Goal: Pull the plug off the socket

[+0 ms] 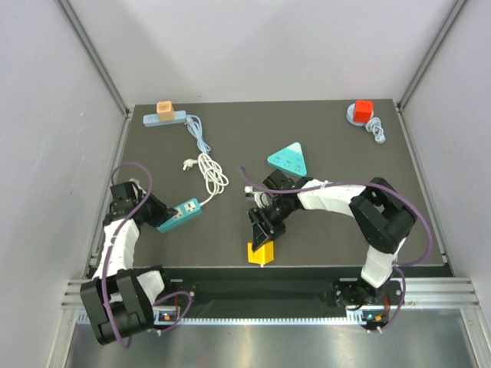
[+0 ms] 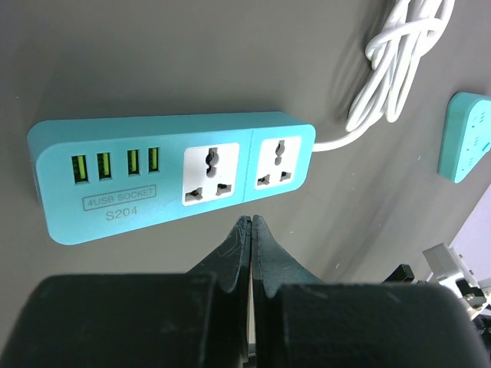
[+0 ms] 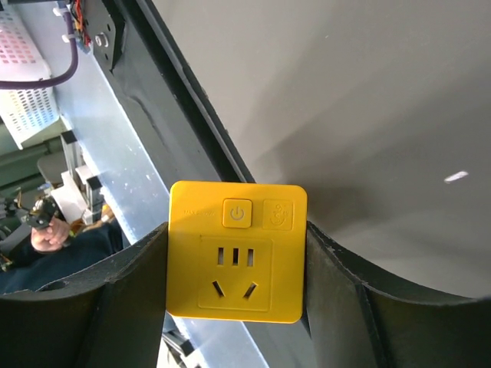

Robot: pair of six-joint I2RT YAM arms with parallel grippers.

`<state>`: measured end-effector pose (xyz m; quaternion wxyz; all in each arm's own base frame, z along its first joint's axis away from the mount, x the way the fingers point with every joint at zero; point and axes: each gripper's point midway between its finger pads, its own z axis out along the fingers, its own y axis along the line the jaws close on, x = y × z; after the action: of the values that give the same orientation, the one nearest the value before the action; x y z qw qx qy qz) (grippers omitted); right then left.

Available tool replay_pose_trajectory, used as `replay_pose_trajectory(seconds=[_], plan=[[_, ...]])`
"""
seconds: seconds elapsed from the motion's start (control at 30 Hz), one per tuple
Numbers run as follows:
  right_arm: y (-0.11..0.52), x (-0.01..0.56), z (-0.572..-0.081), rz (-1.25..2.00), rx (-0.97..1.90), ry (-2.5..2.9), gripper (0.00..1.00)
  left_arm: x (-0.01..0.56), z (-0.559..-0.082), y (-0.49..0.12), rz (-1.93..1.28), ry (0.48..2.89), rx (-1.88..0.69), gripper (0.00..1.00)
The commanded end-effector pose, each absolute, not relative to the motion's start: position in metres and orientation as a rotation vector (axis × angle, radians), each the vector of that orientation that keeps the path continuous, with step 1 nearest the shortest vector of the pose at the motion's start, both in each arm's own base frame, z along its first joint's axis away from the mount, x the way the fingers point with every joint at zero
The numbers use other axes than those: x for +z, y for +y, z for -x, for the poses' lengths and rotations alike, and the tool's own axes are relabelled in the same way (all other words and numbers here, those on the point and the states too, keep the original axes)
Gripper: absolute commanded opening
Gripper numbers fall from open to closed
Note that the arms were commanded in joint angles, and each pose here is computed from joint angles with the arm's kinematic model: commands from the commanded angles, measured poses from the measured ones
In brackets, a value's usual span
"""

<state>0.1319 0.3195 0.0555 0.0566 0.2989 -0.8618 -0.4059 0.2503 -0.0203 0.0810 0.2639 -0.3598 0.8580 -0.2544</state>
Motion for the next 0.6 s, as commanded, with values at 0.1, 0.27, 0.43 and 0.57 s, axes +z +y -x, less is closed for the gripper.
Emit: replay_pose_trajectory(seconds=[0.1,0.27,0.43,0.57], plan=[[0.297,0.017,-0.176,-1.038,-0.962,-2.840,0.65,0.087,-0.256,-0.021,0.906,2.294,-0.695,0.00],[0.296,0.017,-0.182,-1.033,-0.922,-2.867,0.75,0.088,-0.256,-0.023,0.902,2.296,-0.695,0.00],[0.293,0.020,-0.185,-1.041,-0.895,-2.889,0.80,0.087,-0.255,-0.023,0.902,2.299,-0.690,0.00],[0.293,0.027,-0.195,-1.052,-0.861,-2.941,0.82,0.087,-0.256,-0.024,0.898,2.301,-0.690,0.00]])
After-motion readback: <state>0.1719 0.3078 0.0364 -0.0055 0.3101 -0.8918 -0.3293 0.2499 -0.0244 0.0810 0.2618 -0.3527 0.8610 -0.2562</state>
